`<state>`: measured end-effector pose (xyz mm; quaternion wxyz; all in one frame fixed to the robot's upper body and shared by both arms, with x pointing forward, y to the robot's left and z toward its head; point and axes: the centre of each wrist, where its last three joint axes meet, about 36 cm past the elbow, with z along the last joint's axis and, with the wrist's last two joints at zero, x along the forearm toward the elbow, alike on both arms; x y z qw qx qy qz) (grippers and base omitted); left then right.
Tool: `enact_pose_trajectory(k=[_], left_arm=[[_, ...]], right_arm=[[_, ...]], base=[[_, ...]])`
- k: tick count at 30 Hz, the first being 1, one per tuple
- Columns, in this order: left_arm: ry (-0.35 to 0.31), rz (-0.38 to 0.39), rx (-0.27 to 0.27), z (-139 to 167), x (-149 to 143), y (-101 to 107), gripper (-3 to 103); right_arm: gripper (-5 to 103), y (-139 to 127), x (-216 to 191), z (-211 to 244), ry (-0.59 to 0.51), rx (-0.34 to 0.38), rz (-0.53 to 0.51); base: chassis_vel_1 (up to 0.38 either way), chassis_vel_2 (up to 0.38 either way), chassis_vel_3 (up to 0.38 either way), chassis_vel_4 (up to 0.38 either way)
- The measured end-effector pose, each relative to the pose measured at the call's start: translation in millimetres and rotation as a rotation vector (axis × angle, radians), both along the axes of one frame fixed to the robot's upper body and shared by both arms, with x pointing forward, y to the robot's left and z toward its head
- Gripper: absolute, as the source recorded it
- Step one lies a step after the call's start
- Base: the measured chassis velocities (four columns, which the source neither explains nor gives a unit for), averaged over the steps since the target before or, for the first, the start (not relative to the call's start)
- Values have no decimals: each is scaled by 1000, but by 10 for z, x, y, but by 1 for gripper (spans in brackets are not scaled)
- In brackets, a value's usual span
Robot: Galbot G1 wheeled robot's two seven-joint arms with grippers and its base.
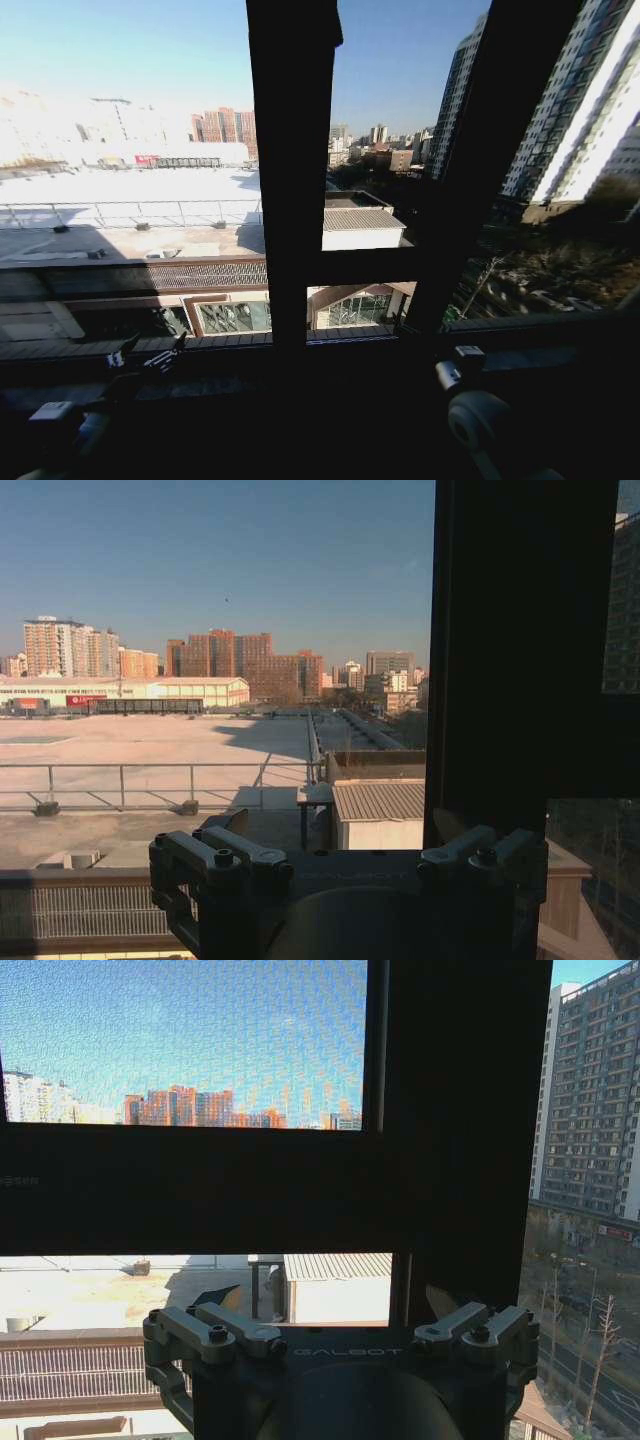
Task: Open the curtains by pulling them apart, changing their state from closed to fully open.
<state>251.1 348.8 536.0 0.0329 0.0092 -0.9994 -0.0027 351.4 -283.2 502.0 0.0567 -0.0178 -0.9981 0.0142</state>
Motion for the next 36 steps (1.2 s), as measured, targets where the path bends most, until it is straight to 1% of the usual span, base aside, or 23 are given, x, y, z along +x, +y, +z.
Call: enact_pose_trajectory(k=[13, 18, 36], left_arm=[[-11, 8, -11, -26, 9, 9, 100], [-11, 1, -14, -37, -5, 4, 100], [-19, 3, -10, -67, -69, -11, 100]], right_arm=[[100, -8, 8, -15, 4, -3, -4], [100, -2, -12, -21, 7, -2, -5], [100, 15, -81, 9, -3, -1, -4]], base=[[-322, -388, 315, 387], [-219, -391, 182, 405], [-35, -381, 39, 378]])
